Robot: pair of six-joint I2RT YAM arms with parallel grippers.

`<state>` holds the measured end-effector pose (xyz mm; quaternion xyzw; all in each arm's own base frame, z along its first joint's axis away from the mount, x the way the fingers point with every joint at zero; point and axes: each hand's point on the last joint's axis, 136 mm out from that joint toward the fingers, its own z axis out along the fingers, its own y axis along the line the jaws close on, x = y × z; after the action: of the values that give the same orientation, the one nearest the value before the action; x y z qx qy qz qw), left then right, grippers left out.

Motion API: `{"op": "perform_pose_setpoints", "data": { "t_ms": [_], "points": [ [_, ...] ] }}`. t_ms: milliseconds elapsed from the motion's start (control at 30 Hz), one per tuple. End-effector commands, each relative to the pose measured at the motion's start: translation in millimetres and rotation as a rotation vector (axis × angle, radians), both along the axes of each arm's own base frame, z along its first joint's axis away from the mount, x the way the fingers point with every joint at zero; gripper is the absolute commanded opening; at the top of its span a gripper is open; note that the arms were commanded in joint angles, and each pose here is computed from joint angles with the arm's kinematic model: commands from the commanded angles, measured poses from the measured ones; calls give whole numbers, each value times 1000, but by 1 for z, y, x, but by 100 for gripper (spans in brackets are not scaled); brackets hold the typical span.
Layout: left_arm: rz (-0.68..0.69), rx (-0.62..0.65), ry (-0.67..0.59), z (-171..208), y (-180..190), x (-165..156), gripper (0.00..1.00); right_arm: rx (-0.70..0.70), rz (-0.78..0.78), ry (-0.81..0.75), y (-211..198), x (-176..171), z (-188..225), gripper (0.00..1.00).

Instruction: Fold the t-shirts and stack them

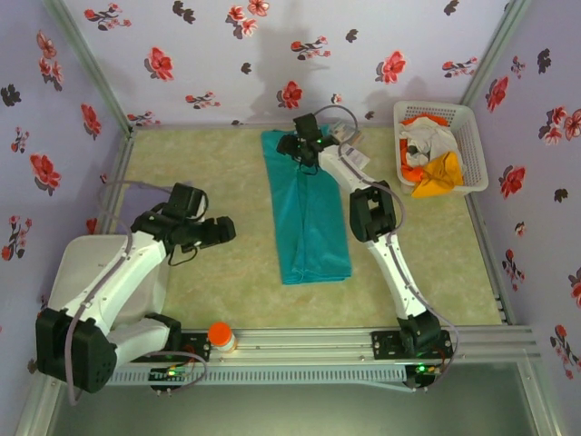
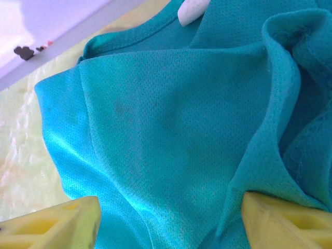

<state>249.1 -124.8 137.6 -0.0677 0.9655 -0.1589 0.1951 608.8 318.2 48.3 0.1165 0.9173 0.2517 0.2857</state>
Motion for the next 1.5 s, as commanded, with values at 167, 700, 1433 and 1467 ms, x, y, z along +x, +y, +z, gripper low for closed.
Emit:
{"op": "perform_pose_setpoints", "data": {
  "t_ms": [167, 700, 1433, 1467],
  "points": [
    [-96, -10, 88, -17, -27, -9, 85, 48, 64, -107, 4, 13, 41, 74],
    [-274, -100, 206, -48, -105, -28, 61, -74, 125, -151, -11, -66, 136, 75],
    [-353, -92, 336, -104, -173, -28, 46, -259, -72, 166, -175, -295, 54, 70],
    [-353, -87, 341, -106, -173, -27, 45, -262, -79, 172, -180, -302, 52, 70]
  ]
}}
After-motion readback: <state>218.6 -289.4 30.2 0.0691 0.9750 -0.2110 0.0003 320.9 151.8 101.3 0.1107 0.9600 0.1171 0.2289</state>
